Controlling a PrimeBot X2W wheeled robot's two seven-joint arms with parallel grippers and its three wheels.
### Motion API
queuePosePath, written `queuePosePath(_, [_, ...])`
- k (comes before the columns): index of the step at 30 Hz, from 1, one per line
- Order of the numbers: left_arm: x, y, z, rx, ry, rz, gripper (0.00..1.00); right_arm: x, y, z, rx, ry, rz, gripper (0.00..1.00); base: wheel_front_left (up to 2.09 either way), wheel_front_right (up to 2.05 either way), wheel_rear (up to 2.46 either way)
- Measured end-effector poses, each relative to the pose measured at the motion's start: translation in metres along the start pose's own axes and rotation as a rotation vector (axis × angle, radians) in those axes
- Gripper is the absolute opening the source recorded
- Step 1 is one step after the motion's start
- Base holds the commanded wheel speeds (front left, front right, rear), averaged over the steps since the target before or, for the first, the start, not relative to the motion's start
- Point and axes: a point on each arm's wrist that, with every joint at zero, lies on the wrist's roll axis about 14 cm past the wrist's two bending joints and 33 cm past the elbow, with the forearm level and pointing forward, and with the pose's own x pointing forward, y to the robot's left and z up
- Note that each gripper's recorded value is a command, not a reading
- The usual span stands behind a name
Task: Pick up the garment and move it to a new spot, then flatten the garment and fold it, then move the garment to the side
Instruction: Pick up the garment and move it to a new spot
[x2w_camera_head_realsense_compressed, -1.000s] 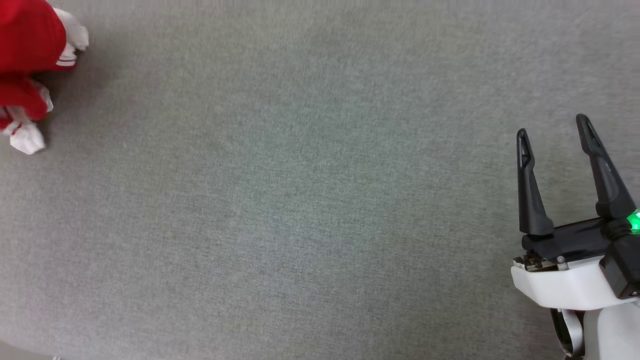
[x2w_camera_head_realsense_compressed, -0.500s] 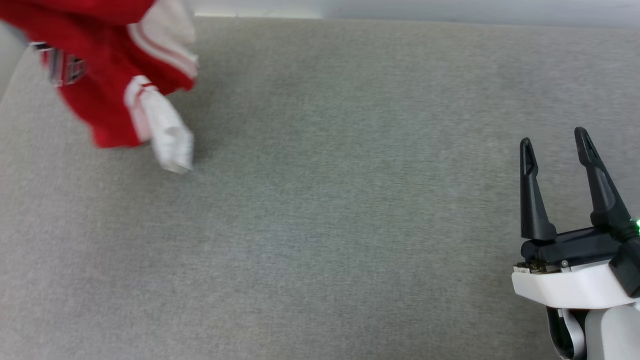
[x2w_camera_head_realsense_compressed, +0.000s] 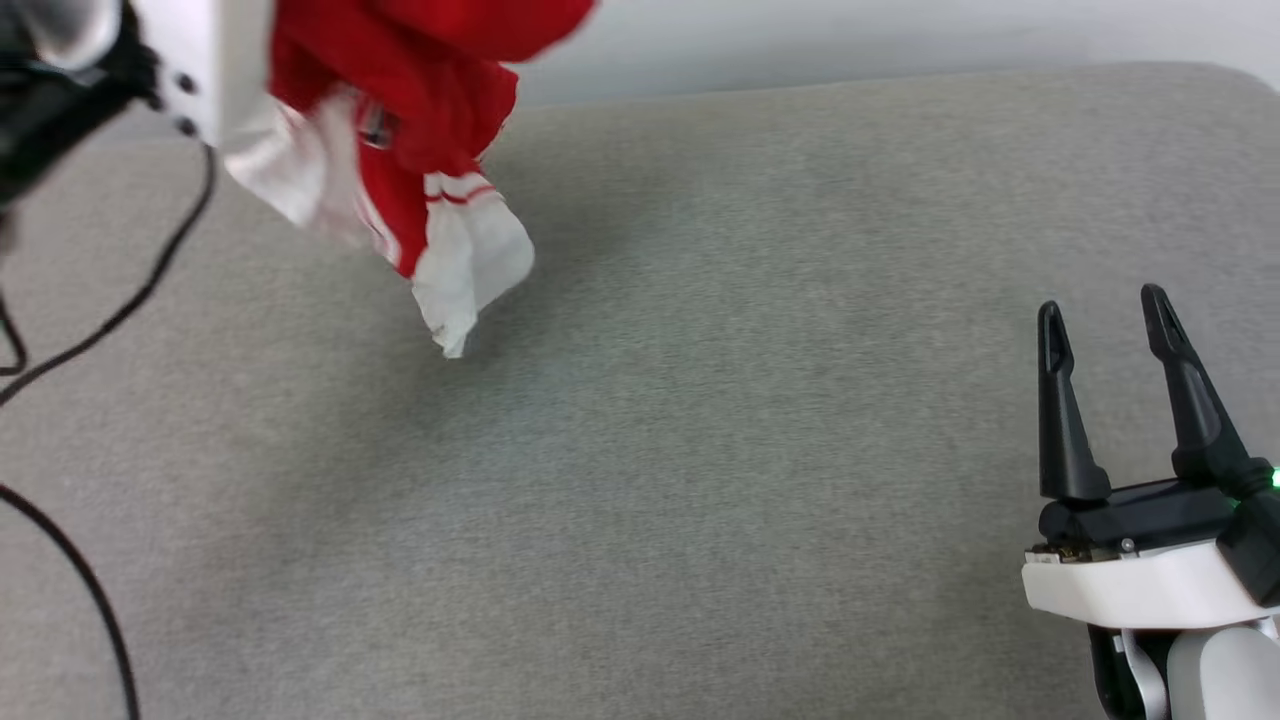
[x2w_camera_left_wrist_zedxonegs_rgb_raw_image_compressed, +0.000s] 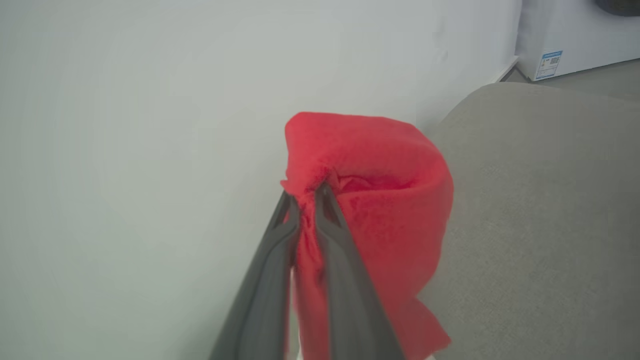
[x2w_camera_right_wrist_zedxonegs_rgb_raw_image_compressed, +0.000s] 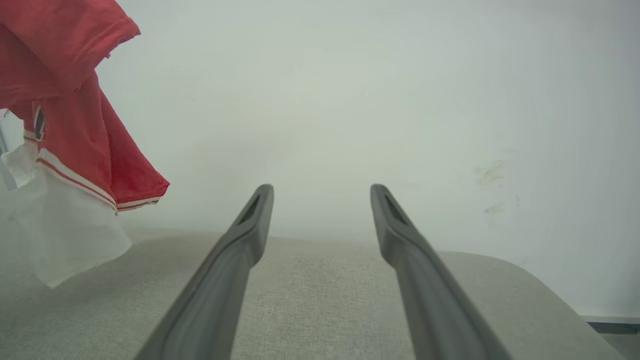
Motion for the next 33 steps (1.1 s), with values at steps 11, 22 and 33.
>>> queuePosePath(11, [0.036, -0.115, -0.028, -0.035, -0.010, -0.286, 0.00, -0.016, -0.022, 0.000, -0.021, 0.022, -0.065, 1.00, 0.00, 0.00, 0.00])
queuePosePath(22, [0.031, -0.248, -0.163, -0.251, 0.260, -0.553, 0.00, -0.015, -0.024, -0.023, -0.018, 0.086, -0.071, 1.00, 0.00, 0.00, 0.00])
queuePosePath(33, [-0.018, -0.338, -0.242, -0.317, 0.484, -0.732, 0.00, -0.014, -0.023, -0.036, -0.014, 0.116, -0.067, 1.00, 0.00, 0.00, 0.00])
